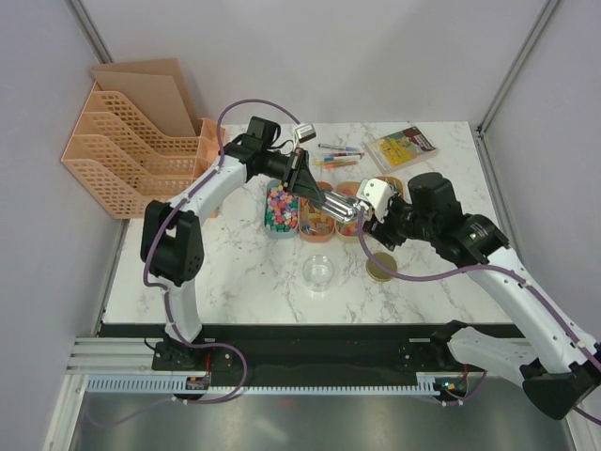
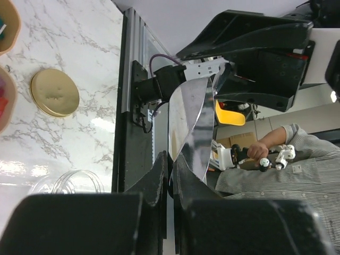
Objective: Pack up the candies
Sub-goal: Pick up the spatula from the center of the board.
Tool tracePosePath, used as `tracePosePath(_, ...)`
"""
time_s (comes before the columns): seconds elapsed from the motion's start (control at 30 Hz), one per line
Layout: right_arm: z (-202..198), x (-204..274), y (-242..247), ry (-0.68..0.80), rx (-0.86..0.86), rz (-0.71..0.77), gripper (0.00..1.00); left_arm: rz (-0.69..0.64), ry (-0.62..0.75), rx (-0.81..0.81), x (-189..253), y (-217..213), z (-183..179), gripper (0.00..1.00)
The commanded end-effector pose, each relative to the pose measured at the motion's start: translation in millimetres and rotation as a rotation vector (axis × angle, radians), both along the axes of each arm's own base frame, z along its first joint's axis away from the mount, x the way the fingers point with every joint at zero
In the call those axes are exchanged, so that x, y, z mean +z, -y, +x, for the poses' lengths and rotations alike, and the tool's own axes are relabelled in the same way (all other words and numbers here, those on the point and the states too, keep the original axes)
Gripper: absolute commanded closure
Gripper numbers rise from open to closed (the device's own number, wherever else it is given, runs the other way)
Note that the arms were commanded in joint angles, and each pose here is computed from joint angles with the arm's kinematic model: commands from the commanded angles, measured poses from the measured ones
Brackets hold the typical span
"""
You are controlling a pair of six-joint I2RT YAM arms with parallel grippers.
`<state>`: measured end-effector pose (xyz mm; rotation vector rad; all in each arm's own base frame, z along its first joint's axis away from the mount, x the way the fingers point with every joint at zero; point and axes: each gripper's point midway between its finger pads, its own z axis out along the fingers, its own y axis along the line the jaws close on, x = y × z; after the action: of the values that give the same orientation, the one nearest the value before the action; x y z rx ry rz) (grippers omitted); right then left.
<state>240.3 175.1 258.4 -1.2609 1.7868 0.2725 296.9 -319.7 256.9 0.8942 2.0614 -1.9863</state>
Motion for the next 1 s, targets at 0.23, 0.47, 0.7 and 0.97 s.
tracePosePath(0.23,13.5,35.9,-17.8,0.05,0.031,0.073,0.41,-0.014,-0.05,0.004,11.0,-2.4,4.9,0.98)
tracePosePath(0.47,16.9,44.6,-15.7,0.062,0.026,0.052,0.41,0.155,0.207,0.112,-13.4,-1.8,28.1,0.98)
tracePosePath(0.7,22.3,19.6,-16.5,-0.009,0.026,-0.013,0.41,0.16,0.209,0.113,-13.8,-2.6,25.7,0.98)
tracePosePath(0.97,27.0,-11.7,-8.5,-0.037,0.007,-0.088,0.41,0.121,0.205,0.09,-2.4,-2.6,18.3,0.98)
